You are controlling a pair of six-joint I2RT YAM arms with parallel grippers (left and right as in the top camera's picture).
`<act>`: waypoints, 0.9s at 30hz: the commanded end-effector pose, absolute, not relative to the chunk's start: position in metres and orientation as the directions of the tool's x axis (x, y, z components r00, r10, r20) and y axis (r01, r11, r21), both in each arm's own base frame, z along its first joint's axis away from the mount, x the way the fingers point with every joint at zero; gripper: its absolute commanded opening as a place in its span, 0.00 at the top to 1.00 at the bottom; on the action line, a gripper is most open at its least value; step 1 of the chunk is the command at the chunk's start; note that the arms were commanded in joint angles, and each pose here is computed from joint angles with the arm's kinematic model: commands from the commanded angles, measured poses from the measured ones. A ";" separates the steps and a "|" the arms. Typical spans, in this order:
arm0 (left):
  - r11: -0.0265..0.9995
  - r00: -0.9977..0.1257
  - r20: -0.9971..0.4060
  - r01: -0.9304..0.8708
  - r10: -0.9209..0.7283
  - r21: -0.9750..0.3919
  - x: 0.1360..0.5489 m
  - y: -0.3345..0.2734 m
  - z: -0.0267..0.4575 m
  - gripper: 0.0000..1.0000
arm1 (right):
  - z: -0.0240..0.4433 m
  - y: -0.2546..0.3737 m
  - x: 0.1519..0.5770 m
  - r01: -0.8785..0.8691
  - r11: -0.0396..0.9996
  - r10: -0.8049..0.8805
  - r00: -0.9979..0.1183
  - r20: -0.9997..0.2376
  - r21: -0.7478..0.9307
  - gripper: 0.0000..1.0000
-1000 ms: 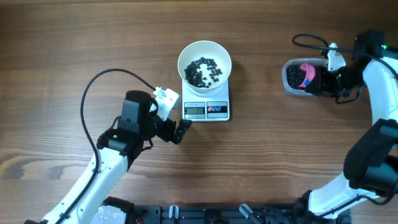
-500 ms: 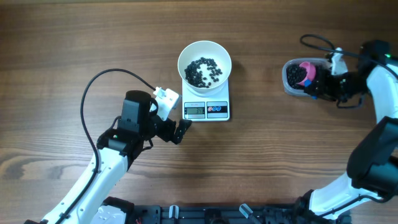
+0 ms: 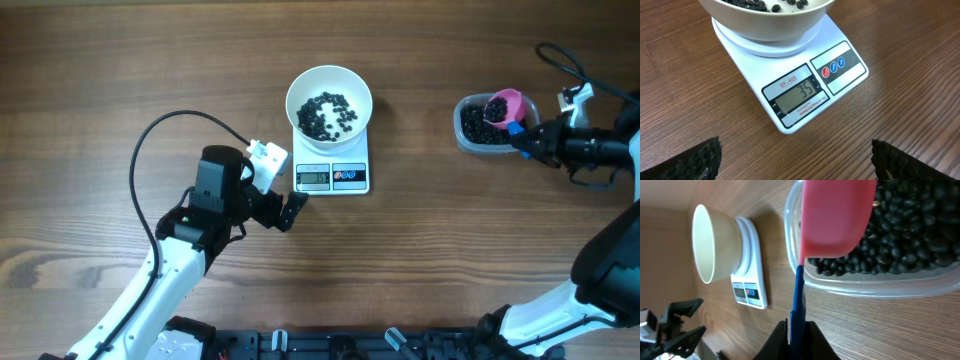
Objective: Scoop item into bowl and weigh 150g on scale
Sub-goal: 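Return the scoop to the tub and scoop more black beans, then carry the second scoopful over the bowl and pour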
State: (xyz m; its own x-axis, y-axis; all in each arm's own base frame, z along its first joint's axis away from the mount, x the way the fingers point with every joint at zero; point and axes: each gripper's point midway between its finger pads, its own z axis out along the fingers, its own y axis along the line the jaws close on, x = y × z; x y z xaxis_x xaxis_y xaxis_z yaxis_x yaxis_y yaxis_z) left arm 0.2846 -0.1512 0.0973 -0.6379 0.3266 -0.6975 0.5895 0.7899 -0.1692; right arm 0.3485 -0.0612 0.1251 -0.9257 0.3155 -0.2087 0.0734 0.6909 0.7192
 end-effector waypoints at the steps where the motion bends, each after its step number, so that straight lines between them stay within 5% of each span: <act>1: 0.793 -0.641 -0.695 0.586 0.325 -0.169 0.284 -0.151 0.096 0.00 | 0.129 -0.052 0.352 0.016 0.633 0.309 -0.922 -0.233 0.774 0.96; 10: 0.793 -0.641 -0.695 0.586 0.325 -0.169 0.284 -0.151 0.096 0.00 | 0.160 -0.001 0.358 -0.154 0.483 0.244 -0.921 -0.302 0.862 0.96; 21: 0.793 -0.641 -0.695 0.586 0.325 -0.169 0.284 -0.151 0.096 0.00 | 0.195 0.123 0.369 -0.342 0.403 -0.033 -0.932 -0.360 0.849 0.96; 27: 0.793 -0.641 -0.695 0.586 0.325 -0.169 0.284 -0.151 0.096 0.00 | 0.187 0.171 0.369 -0.368 0.529 -0.165 -0.928 -0.333 0.765 0.96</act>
State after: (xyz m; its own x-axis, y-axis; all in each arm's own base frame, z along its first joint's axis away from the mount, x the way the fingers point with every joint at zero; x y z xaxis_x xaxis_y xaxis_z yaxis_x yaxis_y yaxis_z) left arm 0.2846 -0.1512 0.0973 -0.6379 0.3266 -0.6975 0.5895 0.7899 -0.1692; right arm 0.3654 0.1550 0.1965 -0.9164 -0.1281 -0.3793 -0.3952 0.4403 0.8062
